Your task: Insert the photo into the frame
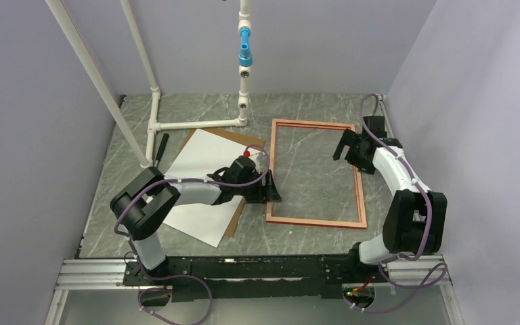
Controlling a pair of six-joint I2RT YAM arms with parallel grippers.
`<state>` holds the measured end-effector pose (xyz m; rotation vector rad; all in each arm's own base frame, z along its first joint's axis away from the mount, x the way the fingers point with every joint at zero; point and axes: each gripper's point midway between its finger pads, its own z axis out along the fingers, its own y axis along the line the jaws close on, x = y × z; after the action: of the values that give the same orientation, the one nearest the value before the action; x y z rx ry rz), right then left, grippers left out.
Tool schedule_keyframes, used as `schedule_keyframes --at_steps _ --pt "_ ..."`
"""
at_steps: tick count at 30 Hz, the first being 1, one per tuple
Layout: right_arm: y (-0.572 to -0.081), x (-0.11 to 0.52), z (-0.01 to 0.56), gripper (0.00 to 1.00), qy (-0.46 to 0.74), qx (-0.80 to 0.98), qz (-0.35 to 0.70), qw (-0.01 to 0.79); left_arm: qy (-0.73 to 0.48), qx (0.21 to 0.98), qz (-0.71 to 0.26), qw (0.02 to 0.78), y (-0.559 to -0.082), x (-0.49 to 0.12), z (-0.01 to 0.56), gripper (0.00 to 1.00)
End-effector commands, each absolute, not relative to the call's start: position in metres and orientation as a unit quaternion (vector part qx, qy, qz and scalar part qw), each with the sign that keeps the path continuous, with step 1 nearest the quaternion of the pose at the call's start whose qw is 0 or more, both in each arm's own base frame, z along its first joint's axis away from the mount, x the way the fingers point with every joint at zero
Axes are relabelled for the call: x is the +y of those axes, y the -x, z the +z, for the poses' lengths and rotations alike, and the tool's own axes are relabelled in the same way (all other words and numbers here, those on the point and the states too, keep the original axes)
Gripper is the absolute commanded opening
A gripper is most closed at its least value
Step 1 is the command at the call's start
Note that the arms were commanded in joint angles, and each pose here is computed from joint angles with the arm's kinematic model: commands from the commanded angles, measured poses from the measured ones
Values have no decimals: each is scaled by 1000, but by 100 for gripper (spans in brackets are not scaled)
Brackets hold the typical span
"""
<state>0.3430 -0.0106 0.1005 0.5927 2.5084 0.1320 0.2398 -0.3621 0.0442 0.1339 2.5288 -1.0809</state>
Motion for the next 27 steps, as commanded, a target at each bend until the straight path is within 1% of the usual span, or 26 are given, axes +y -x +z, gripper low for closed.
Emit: schedule_keyframes --at_steps 1,4,8,11,13,20,24,27 --pt "-343 33 104 100 -159 947 74 270 -37 907 -369 201 -239 -336 44 78" --pt "-337 67 100 99 -121 956 80 256 -10 890 -400 220 -246 -322 61 79" --pt "-333 111 101 96 -86 958 111 250 39 861 -444 246 -252 -293 79 79" --pt "-330 145 103 94 -59 958 131 247 63 854 -443 268 -255 -270 89 79" --pt "-328 164 101 92 -44 960 137 242 72 859 -418 288 -257 -255 92 79" --pt "-325 219 88 83 -5 963 150 224 86 886 -284 357 -257 -197 112 80" --pt "-323 237 71 74 11 968 135 210 92 888 -231 386 -253 -169 124 80" --pt "-321 253 64 67 24 970 136 202 96 886 -213 399 -250 -158 129 81"
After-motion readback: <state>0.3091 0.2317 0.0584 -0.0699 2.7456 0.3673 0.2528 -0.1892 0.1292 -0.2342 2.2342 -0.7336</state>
